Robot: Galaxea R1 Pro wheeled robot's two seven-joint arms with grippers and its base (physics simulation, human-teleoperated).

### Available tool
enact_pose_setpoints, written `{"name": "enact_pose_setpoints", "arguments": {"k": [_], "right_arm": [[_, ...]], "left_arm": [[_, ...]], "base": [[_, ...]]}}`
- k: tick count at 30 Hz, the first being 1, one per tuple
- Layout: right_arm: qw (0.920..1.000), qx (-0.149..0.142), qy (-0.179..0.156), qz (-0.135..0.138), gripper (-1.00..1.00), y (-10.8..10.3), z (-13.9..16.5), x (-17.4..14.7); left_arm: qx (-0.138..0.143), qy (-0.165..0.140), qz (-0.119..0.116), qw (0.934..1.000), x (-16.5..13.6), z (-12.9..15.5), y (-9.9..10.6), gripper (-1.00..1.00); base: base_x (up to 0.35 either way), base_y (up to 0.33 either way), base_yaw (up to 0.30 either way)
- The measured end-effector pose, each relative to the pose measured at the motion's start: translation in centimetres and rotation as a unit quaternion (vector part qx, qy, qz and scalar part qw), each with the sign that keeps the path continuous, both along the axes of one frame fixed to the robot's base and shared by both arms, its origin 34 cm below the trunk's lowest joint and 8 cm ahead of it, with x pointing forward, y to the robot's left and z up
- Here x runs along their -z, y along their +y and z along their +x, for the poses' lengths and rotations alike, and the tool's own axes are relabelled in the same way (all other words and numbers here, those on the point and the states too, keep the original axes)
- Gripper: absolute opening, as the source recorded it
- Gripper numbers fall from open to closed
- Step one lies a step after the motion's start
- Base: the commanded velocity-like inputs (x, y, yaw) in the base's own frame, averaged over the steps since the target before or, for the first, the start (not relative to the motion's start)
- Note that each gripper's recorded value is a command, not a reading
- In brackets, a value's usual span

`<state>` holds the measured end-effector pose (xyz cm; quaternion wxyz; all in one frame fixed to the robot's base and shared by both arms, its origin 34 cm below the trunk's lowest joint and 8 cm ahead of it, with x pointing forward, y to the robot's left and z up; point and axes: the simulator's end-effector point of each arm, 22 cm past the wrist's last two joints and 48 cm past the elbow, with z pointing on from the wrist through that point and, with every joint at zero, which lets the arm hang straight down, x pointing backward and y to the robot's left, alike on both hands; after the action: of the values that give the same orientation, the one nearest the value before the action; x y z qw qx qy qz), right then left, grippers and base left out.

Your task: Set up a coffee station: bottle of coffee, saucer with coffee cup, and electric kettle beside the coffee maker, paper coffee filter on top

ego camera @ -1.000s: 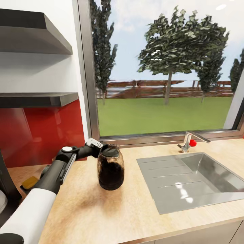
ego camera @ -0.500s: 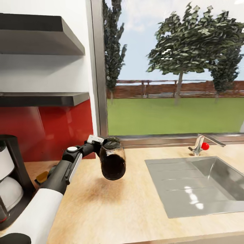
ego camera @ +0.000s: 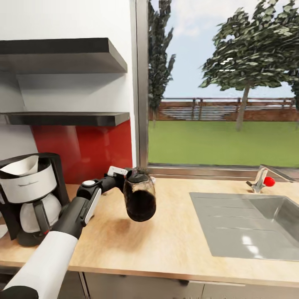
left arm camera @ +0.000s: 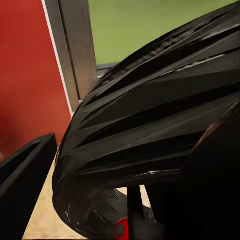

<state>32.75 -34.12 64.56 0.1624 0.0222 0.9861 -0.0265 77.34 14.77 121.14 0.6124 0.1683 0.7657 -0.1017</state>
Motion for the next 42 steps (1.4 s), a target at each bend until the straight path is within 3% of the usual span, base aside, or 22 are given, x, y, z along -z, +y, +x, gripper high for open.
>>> {"name": "enact_pose_setpoints", "arguments": {"k": [14,17,18,21,32,42], "right_arm": [[1.0,0.001,0.0,0.0,1.0,0.0,0.0,0.0],[1.0,0.0,0.0,-0.001,1.0,-0.1,0.0,0.0],[1.0,0.0,0.0,-0.001,1.0,-0.1,-0.1,0.0],[1.0,0.0,0.0,-0.001,1.0,-0.1,0.0,0.0],[1.0,0.0,-0.001,0.0,1.0,0.0,0.0,0.0],[1.0,0.0,-0.001,0.0,1.0,0.0,0.0,0.0]], "left_arm": [[0.0,0.011,-0.001,0.9999,1.3,-0.3,-0.3,-1.0],[-0.027,0.016,0.007,0.9995,2.6,-0.4,1.0,-1.0],[-0.048,0.022,0.013,0.9985,3.8,-0.5,1.9,-1.0],[-0.059,0.027,0.014,0.9978,4.5,-0.6,2.4,-1.0],[-0.059,0.027,0.013,0.9978,4.6,-0.6,2.3,-1.0],[-0.066,0.025,0.015,0.9974,4.4,-0.5,3.1,-1.0]], "base": [[-0.22,-0.187,0.021],[-0.093,-0.061,0.105],[-0.02,-0.013,0.234],[-0.005,-0.004,0.265],[-0.008,-0.002,0.272],[-0.117,-0.072,0.029]]}}
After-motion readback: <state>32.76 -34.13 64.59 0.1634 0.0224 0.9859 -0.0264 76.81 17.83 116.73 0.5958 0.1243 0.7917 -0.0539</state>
